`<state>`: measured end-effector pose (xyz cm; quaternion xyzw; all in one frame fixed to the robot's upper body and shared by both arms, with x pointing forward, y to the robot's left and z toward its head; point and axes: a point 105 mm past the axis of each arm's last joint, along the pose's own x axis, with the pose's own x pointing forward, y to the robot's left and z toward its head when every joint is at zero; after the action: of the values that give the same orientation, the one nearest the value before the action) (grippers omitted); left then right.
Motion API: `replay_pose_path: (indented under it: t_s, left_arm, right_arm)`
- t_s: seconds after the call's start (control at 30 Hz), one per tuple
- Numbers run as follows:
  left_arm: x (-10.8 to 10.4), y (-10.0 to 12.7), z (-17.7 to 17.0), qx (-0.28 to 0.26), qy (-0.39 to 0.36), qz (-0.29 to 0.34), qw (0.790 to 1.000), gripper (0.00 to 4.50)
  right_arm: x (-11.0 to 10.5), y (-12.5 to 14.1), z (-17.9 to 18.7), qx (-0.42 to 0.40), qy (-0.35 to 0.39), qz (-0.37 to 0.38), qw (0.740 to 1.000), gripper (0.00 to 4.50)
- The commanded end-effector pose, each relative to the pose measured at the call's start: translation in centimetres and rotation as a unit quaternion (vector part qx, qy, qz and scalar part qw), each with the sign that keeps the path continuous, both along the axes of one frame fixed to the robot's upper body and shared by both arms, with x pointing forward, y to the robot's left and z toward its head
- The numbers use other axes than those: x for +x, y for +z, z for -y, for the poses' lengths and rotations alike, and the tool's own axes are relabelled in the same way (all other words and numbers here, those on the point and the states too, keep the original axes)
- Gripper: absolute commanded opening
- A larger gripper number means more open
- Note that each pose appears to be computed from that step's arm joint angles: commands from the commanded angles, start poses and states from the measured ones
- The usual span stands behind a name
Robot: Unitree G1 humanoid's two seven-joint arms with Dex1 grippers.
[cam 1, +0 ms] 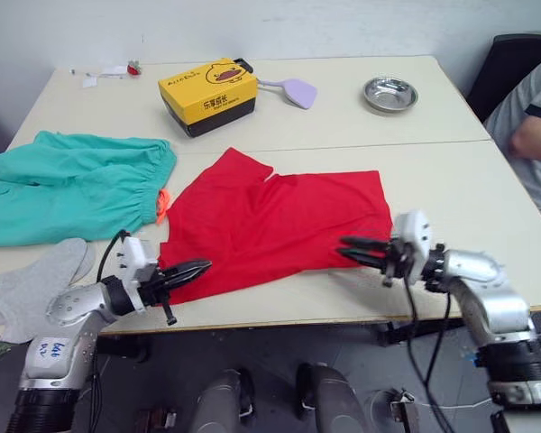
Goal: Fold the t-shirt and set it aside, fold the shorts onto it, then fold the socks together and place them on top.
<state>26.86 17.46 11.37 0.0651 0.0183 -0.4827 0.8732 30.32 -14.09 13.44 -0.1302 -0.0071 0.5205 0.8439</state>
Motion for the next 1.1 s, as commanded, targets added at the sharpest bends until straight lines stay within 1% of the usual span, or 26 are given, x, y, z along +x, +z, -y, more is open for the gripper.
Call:
replay_pose_path:
  t_s: [0.03, 0.1, 0.2, 0.3, 0.33, 0.43, 0.5, 0.57, 0.6, 0.63, 0.67, 0.73, 0.77, 0.83, 0.9, 0.97, 1.0, 1.03, 1.1]
  left_arm:
    - [0.9, -1.0, 1.8, 0.016, 0.014, 0.013, 1.000, 0.00]
    - [1.2, -1.4, 1.6, 0.025, 0.033, 0.010, 0.999, 0.00]
    - [1.1, -2.3, 0.9, 0.047, 0.050, -0.002, 0.998, 0.00]
    - [0.9, -3.1, -0.4, 0.065, 0.065, -0.015, 0.996, 0.00]
    - [0.8, -3.2, -0.8, 0.069, 0.069, -0.017, 0.995, 0.00]
    - [0.5, -3.2, -2.5, 0.084, 0.078, -0.018, 0.993, 0.00]
    - [0.1, -2.6, -3.3, 0.072, 0.074, -0.010, 0.995, 0.00]
    - [-0.3, -1.5, -4.0, 0.047, 0.067, -0.001, 0.997, 0.00]
    - [-0.7, -0.7, -4.2, 0.033, 0.056, 0.001, 0.998, 0.00]
    - [-1.1, 0.1, -4.5, 0.019, 0.045, 0.002, 0.999, 0.00]
    - [-1.5, 0.6, -4.9, 0.018, 0.039, -0.003, 0.999, 0.17]
    - [-2.0, 1.3, -5.3, 0.036, 0.025, -0.003, 0.999, 0.59]
    - [-2.5, 1.3, -5.4, 0.063, 0.009, -0.003, 0.998, 0.90]
    - [-3.2, 1.1, -5.6, 0.119, -0.020, 0.006, 0.993, 1.54]
    - [-3.6, 1.1, -5.6, 0.155, -0.041, 0.032, 0.986, 2.22]
    - [-4.1, 0.2, -5.5, 0.200, -0.073, 0.041, 0.976, 2.86]
    - [-4.2, -0.4, -5.5, 0.222, -0.082, 0.043, 0.971, 2.87]
    - [-3.8, -0.8, -5.6, 0.235, -0.074, 0.044, 0.968, 2.87]
    - [-2.8, -1.1, -5.8, 0.241, -0.046, 0.055, 0.968, 2.87]
  right_arm:
    - [0.8, -1.2, -1.5, -0.053, -0.032, 0.056, 0.997, 0.06]
    - [1.6, -1.6, -0.5, -0.066, -0.062, 0.057, 0.994, 0.06]
    - [2.4, -1.9, 2.5, -0.094, -0.103, 0.057, 0.989, 0.06]
    - [2.8, -1.8, 6.0, -0.110, -0.143, 0.054, 0.982, 0.06]
    - [2.8, -1.8, 6.7, -0.112, -0.151, 0.054, 0.981, 0.06]
    - [2.7, -1.3, 10.6, -0.124, -0.195, 0.053, 0.972, 0.06]
    - [2.7, -0.7, 12.6, -0.118, -0.223, 0.056, 0.966, 0.06]
    - [2.6, 0.1, 13.4, -0.098, -0.228, 0.064, 0.967, 0.06]
    - [2.3, 0.8, 13.5, -0.083, -0.220, 0.073, 0.969, 0.06]
    - [1.7, 1.4, 13.1, -0.060, -0.196, 0.066, 0.977, 0.06]
    - [1.0, 1.8, 12.5, -0.052, -0.164, 0.061, 0.983, 0.02]
    - [-0.5, 2.1, 11.3, -0.063, -0.101, 0.053, 0.991, 0.43]
    - [-1.2, 2.0, 10.9, -0.073, -0.077, 0.047, 0.993, 0.66]
    - [-2.0, 1.6, 10.2, -0.103, -0.040, 0.050, 0.993, 1.33]
    - [-2.3, 1.2, 9.9, -0.129, -0.020, 0.059, 0.990, 2.04]
    - [-1.9, 0.9, 9.7, -0.131, -0.021, 0.059, 0.989, 2.77]
    - [-1.8, 0.4, 9.6, -0.142, -0.019, 0.057, 0.988, 3.08]
    - [-1.8, -0.3, 9.5, -0.159, -0.010, 0.052, 0.986, 3.08]
    - [-1.3, -1.4, 9.6, -0.186, -0.014, 0.047, 0.981, 3.08]
